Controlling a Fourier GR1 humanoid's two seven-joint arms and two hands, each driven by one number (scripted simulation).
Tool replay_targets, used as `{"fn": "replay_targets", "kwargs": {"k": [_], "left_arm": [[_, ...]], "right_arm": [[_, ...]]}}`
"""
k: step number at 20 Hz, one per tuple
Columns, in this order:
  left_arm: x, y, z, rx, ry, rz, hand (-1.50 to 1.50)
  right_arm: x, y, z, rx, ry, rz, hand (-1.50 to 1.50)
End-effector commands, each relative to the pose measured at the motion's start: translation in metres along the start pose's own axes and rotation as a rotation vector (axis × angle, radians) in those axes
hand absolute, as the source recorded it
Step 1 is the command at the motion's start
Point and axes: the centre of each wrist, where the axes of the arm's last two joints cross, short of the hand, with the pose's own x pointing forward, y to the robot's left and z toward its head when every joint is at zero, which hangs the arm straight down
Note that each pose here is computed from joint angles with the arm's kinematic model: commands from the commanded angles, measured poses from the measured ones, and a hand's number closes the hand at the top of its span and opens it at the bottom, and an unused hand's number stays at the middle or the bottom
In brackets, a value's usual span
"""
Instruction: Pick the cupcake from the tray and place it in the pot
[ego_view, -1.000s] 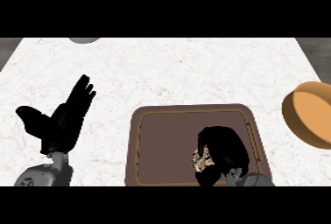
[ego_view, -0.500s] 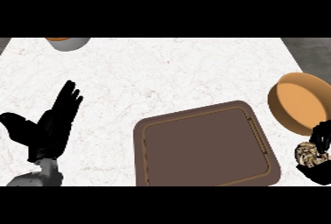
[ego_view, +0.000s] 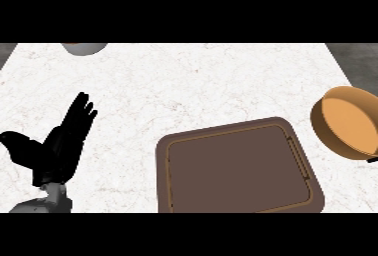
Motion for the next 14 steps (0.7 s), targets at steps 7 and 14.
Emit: {"fn": "replay_targets", "kwargs": {"k": [7,14], "left_arm": [[0.008,-0.017,-0.009,-0.053,-0.013,-0.020,0.00],[0.011,-0.024,-0.019,-0.061,-0.010,0.001,0.00]], "right_arm": [[-0.019,-0.123,0.050,-0.281,-0.277,-0.113,1.50],[0.004,-0.156,0.045,-0.305,-0.303,-0.212,1.50]]}}
